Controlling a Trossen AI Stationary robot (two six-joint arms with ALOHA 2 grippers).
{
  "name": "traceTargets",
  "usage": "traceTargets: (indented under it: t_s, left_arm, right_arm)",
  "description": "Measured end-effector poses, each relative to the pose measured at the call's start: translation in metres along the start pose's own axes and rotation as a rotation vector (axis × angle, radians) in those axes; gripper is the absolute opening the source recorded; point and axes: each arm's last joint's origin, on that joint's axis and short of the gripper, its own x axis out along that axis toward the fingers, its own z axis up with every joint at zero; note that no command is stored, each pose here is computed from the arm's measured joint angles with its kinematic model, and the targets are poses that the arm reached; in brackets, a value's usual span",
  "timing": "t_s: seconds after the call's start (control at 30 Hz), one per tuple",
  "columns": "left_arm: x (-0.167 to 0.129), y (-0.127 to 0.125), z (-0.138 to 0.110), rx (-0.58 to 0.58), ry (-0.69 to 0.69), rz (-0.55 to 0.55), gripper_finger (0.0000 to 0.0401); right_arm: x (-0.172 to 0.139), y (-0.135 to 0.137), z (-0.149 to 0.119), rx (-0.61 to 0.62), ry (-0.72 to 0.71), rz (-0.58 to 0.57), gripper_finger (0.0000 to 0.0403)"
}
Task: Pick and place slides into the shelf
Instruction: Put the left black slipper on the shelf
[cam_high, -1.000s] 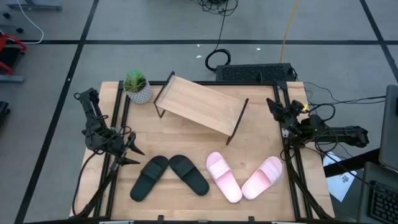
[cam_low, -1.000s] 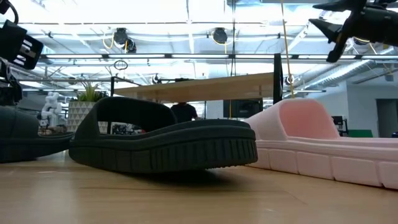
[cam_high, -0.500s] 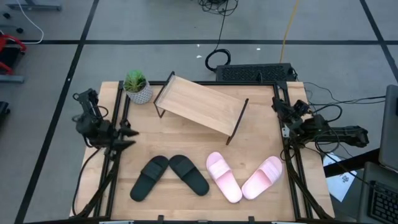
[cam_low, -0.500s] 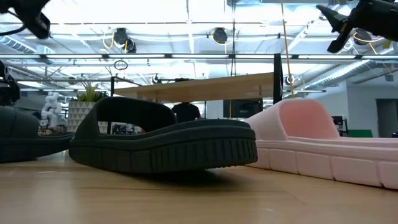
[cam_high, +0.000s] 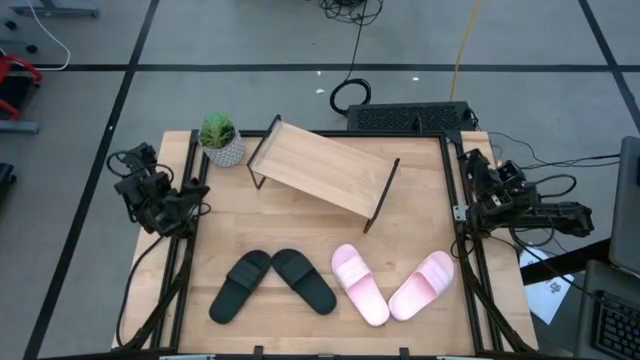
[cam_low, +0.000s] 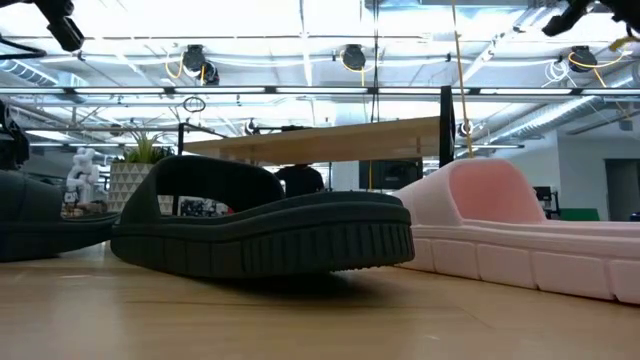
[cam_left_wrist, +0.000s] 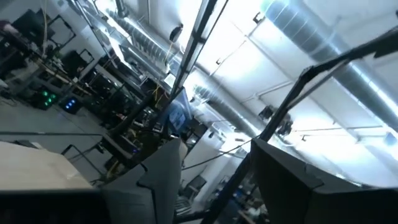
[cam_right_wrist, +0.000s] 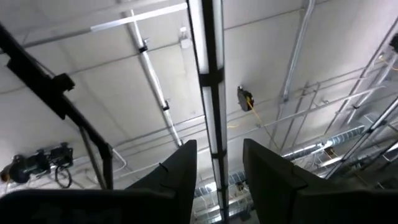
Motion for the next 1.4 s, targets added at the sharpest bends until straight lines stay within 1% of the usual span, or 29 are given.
traceTargets:
  t_s: [0.1,0.17,0.27,0.33,0.43,0.5,0.6,0.67,0.77,0.83,0.93,0.97,1.03,1.1,1.13,1.2,1.23,1.3,1.33,1.4]
  left_arm:
    - [0.000,0.000,0.001,-0.034,-0.003,-0.003,0.0191]
    - [0.003,-0.003,0.008,-0.021,-0.016,-0.003,0.0191]
    - [0.011,-0.012,0.027,0.075,-0.009,0.005,0.0191]
    - [0.020,-0.023,0.039,0.164,0.044,0.023,0.0191]
    - [0.038,-0.044,0.057,0.240,0.149,0.056,0.0191]
    - [0.054,-0.063,0.063,0.283,0.222,0.090,0.0191]
    - [0.080,-0.095,0.066,0.356,0.319,0.131,0.0191]
    - [0.097,-0.116,0.061,0.400,0.388,0.161,0.0191]
    - [0.113,-0.144,0.044,0.452,0.522,0.212,0.0191]
    - [0.118,-0.158,0.031,0.448,0.609,0.255,0.0191]
    - [0.119,-0.170,0.001,0.409,0.736,0.360,0.0191]
    - [0.117,-0.171,-0.010,0.388,0.779,0.410,0.0191]
    - [0.110,-0.169,-0.032,0.299,0.888,0.542,0.0191]
    - [0.100,-0.165,-0.053,0.192,1.033,0.724,0.0191]
    - [0.094,-0.162,-0.065,0.152,1.099,0.837,0.0191]
    - [0.083,-0.158,-0.086,0.126,1.215,1.041,0.0191]
    - [0.077,-0.158,-0.097,0.136,1.265,1.111,0.0191]
    - [0.069,-0.159,-0.113,0.171,1.326,1.199,0.0191]
    - [0.065,-0.159,-0.120,0.199,1.333,1.220,0.0191]
    - [0.060,-0.160,-0.133,0.247,1.318,1.226,0.0191]
  right_arm:
    - [0.009,0.004,0.006,-0.018,0.010,0.028,0.0121]
    - [0.016,0.007,0.008,-0.035,0.028,0.034,0.0121]
    - [0.026,0.010,0.011,-0.061,0.055,0.028,0.0121]
    - [0.032,0.012,0.015,-0.062,0.056,0.028,0.0121]
    - [0.040,0.015,0.018,-0.062,0.058,0.033,0.0121]
    - [0.043,0.017,0.021,-0.060,0.054,0.056,0.0121]
    - [0.046,0.019,0.024,-0.058,0.040,0.062,0.0121]
    - [0.046,0.019,0.024,-0.059,0.044,0.061,0.0121]
    - [0.047,0.019,0.024,-0.059,0.045,0.067,0.0121]
    - [0.047,0.019,0.024,-0.059,0.051,0.085,0.0121]
    - [0.047,0.019,0.024,-0.059,0.051,0.085,0.0121]
    - [0.047,0.019,0.024,-0.059,0.051,0.085,0.0121]
    - [0.047,0.019,0.024,-0.063,0.051,0.085,0.0121]
    - [0.047,0.019,0.024,-0.068,0.050,0.084,0.0121]
    - [0.047,0.019,0.024,-0.075,0.050,0.084,0.0121]
    - [0.047,0.019,0.024,-0.082,0.050,0.084,0.0121]
    - [0.047,0.019,0.024,-0.085,0.050,0.084,0.0121]
    - [0.047,0.019,0.024,-0.085,0.055,0.082,0.0121]
    - [0.047,0.019,0.023,-0.086,0.058,0.081,0.0121]
    - [0.047,0.019,0.023,-0.087,0.067,0.078,0.0121]
